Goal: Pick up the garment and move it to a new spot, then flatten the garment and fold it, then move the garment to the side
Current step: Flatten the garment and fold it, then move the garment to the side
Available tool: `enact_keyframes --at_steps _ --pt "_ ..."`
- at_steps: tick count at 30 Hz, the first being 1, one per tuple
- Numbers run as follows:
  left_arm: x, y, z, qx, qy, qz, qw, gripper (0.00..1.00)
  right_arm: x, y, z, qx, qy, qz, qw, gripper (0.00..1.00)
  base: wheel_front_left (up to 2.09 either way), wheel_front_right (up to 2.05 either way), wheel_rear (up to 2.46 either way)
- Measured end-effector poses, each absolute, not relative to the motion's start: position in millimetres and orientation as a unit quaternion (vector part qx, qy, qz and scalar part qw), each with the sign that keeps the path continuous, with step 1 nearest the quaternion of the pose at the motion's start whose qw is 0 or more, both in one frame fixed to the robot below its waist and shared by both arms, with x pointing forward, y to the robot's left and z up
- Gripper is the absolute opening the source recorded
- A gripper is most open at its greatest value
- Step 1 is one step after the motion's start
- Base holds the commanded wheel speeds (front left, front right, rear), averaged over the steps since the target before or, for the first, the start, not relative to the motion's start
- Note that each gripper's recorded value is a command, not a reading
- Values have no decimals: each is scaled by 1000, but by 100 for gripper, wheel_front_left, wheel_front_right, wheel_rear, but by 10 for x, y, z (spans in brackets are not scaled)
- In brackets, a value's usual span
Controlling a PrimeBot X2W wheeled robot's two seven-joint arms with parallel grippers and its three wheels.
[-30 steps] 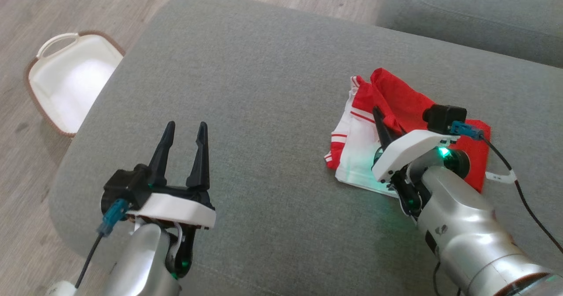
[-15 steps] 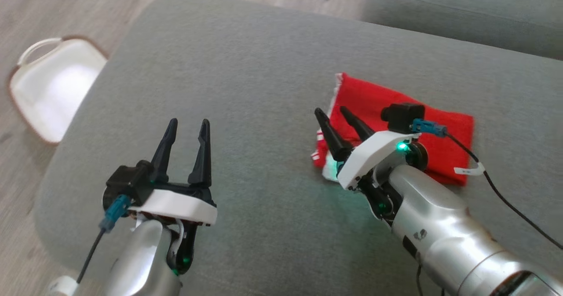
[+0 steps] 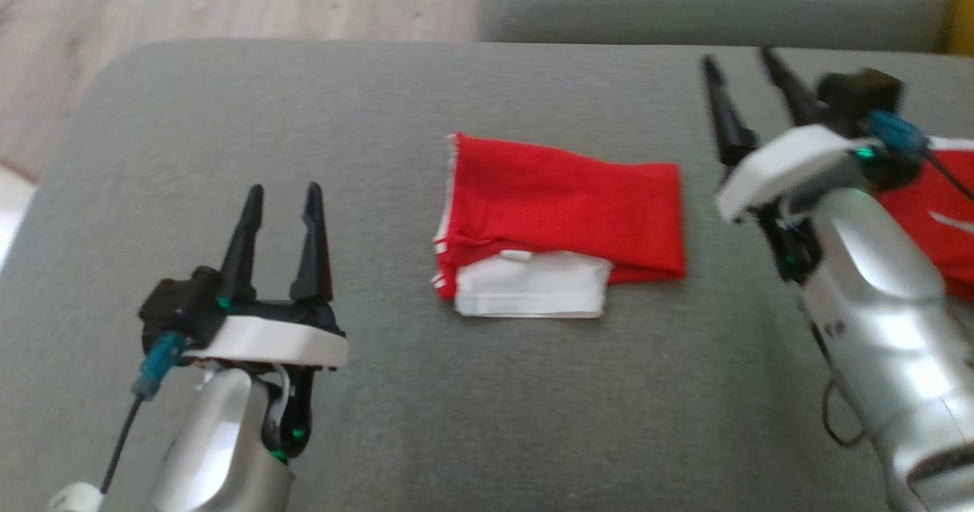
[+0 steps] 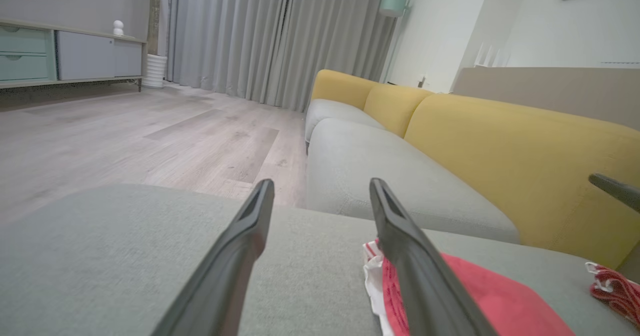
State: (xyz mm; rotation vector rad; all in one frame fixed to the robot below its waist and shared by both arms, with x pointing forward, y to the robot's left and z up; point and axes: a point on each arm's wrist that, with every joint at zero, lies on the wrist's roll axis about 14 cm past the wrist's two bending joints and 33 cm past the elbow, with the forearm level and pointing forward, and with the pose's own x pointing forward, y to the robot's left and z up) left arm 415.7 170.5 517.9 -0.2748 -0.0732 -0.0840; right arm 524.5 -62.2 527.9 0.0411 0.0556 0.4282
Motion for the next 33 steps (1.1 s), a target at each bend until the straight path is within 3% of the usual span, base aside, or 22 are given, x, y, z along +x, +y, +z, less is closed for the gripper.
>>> enact_keyframes --at_steps 4,10,16,27,33 --pt "4262 1609 5252 -140 -48 -54 988 100 5025 -1040 5144 3 12 162 987 100 0 0 0" --pt "4266 1461 5160 -132 -37 -67 988 100 4570 -1322 4853 10 22 105 994 100 0 0 0" --pt "4170 1400 5009 -125 -17 -72 989 100 4347 -1480 4752 28 28 80 996 100 0 0 0" --pt "4187 1406 5015 -122 -21 -73 990 100 4330 -1408 4733 34 28 89 995 100 0 0 0" --pt "4237 1442 4977 -122 -17 -68 990 100 4498 -1267 4683 19 49 109 993 100 0 0 0"
